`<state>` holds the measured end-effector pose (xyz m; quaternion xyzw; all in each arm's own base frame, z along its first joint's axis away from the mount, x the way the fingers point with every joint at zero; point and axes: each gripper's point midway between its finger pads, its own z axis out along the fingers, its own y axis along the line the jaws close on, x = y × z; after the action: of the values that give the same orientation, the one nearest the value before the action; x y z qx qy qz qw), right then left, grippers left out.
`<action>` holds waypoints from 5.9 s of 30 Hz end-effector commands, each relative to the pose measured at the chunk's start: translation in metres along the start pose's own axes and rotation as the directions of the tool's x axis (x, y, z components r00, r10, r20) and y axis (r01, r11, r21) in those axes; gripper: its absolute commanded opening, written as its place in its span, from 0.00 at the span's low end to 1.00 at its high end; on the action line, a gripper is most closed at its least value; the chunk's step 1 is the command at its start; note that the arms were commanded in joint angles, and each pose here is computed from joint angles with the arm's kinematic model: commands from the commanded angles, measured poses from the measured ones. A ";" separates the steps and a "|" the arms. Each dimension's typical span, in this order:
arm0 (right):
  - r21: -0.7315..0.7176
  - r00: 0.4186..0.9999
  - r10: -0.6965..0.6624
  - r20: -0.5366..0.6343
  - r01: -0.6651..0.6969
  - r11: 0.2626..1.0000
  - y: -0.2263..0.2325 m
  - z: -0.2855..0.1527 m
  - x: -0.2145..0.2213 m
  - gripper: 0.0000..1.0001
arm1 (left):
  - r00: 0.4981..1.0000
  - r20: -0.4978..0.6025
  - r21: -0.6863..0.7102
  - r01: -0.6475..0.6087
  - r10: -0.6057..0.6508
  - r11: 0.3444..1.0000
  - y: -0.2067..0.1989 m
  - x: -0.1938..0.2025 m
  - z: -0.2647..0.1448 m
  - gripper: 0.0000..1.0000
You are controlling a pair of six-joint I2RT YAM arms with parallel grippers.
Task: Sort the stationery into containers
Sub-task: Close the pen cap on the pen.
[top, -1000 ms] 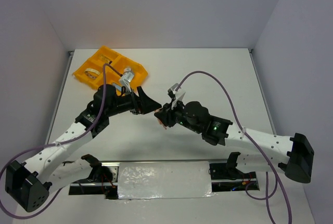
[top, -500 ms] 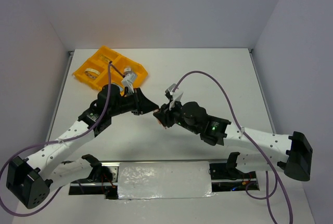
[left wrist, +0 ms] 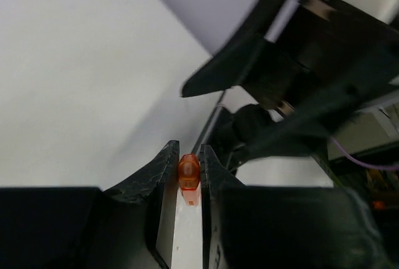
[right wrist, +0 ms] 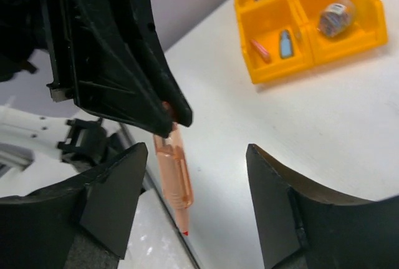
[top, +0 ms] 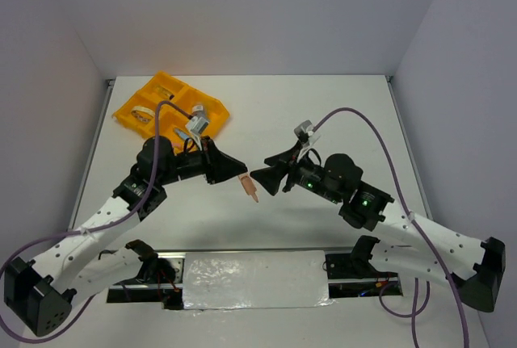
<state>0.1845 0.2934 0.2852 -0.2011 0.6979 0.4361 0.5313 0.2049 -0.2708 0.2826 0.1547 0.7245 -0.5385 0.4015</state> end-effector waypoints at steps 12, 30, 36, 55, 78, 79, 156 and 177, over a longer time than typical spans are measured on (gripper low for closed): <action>-0.417 0.995 0.024 -0.095 -0.061 0.907 0.074 -0.031 -0.002 0.52 | 0.961 0.145 0.387 -0.275 0.236 0.880 -0.084 -0.015 -0.029 0.00; -0.443 0.999 0.010 -0.050 -0.031 0.896 0.074 -0.021 -0.002 0.31 | 0.969 0.158 0.418 -0.241 0.191 0.876 -0.087 -0.020 -0.024 0.00; -0.432 0.996 0.019 -0.082 -0.052 0.900 0.069 -0.018 0.011 0.00 | 0.960 0.193 0.359 -0.263 0.205 0.896 -0.083 -0.029 -0.025 0.00; -0.434 0.992 0.037 -0.121 -0.086 0.897 0.061 -0.027 0.041 0.41 | 0.932 0.281 0.324 -0.315 0.227 0.892 -0.097 -0.055 -0.033 0.00; -0.360 1.000 -0.010 -0.014 0.005 0.933 0.038 -0.054 0.042 0.78 | 0.930 0.266 0.120 -0.292 0.253 0.949 -0.068 -0.062 -0.035 0.00; -0.355 1.000 -0.016 0.027 0.024 0.935 0.038 -0.060 0.034 0.80 | 0.934 0.259 0.130 -0.286 0.246 0.949 -0.069 -0.061 -0.034 0.00; -0.498 0.996 0.077 0.039 -0.048 0.866 0.081 -0.032 -0.016 0.00 | 0.953 0.148 0.375 -0.302 0.265 0.876 -0.091 -0.020 -0.036 0.00; -0.557 0.988 0.004 0.153 0.083 0.827 0.106 -0.020 -0.067 0.03 | 0.964 0.115 0.359 -0.266 0.241 0.895 -0.076 -0.007 -0.030 0.00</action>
<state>0.1197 0.3242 0.3173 -0.3267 0.5795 0.6042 0.4387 0.1489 -0.2686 0.3560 0.2882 0.5618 -0.6180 0.4684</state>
